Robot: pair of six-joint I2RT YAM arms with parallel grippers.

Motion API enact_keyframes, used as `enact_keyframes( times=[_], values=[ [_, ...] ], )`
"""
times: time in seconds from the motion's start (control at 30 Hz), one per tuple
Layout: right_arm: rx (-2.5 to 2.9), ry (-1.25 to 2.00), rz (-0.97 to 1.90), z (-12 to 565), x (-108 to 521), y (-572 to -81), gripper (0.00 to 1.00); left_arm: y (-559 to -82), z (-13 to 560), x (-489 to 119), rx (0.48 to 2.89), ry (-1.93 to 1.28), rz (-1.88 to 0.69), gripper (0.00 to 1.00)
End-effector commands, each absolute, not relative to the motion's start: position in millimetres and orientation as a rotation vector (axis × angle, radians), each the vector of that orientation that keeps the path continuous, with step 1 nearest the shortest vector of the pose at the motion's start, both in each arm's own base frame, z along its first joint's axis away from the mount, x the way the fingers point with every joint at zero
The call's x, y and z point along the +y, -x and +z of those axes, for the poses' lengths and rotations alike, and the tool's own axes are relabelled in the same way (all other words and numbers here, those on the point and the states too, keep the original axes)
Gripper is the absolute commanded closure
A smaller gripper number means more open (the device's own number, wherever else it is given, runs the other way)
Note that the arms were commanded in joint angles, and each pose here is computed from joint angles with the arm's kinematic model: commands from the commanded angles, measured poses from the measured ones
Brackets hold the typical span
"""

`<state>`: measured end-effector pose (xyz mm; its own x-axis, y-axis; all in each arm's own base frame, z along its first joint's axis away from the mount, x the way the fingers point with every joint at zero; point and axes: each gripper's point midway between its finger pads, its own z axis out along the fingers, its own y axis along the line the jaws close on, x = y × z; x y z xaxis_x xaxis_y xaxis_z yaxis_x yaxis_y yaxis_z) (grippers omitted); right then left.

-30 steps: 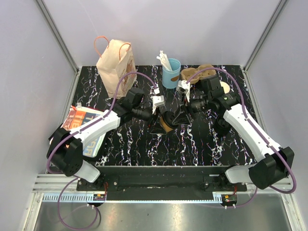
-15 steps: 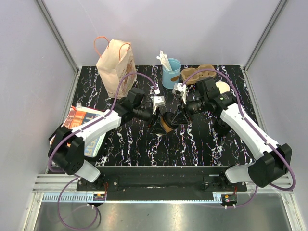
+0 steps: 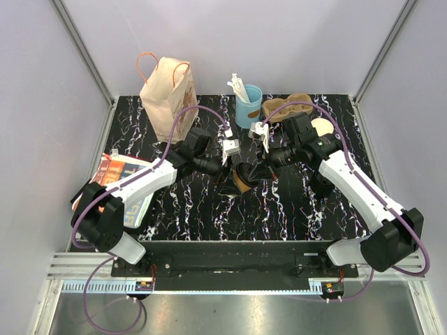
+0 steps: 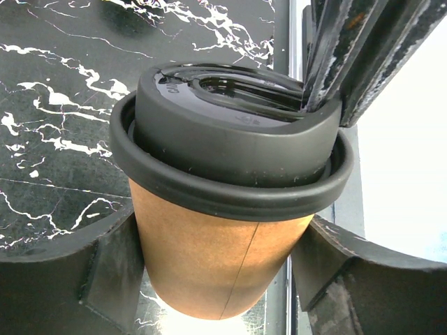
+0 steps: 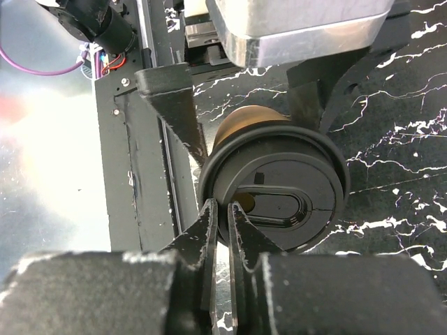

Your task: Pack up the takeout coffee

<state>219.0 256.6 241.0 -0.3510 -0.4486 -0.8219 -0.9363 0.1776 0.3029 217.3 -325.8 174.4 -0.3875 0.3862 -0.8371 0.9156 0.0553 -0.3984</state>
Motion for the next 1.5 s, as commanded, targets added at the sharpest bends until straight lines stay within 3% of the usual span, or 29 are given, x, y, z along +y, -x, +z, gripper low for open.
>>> enact_keyframes(
  times=[0.0,0.13,0.4,0.7,0.97,1.47],
  values=[
    [1.86,1.315,1.065,249,259,-225,1.0,-219,188,-331,1.741,-1.314,-1.344,0.2],
    [1.866,1.311,1.037,250,257,-228,1.0,-219,188,-330,1.742,-1.315,-1.347,0.01],
    [1.909,1.293,0.793,249,240,-253,1.0,-230,192,-314,1.733,-1.277,-1.291,0.01],
    [2.013,1.279,0.524,251,218,-286,1.0,-283,182,-280,1.857,-1.095,-1.114,0.01],
    [2.186,1.373,0.317,202,211,-308,1.0,-322,169,-246,1.966,-0.902,-0.987,0.01],
    [2.206,1.591,0.322,157,269,-299,1.0,-337,168,-195,2.043,-0.76,-0.883,0.01]
  ],
)
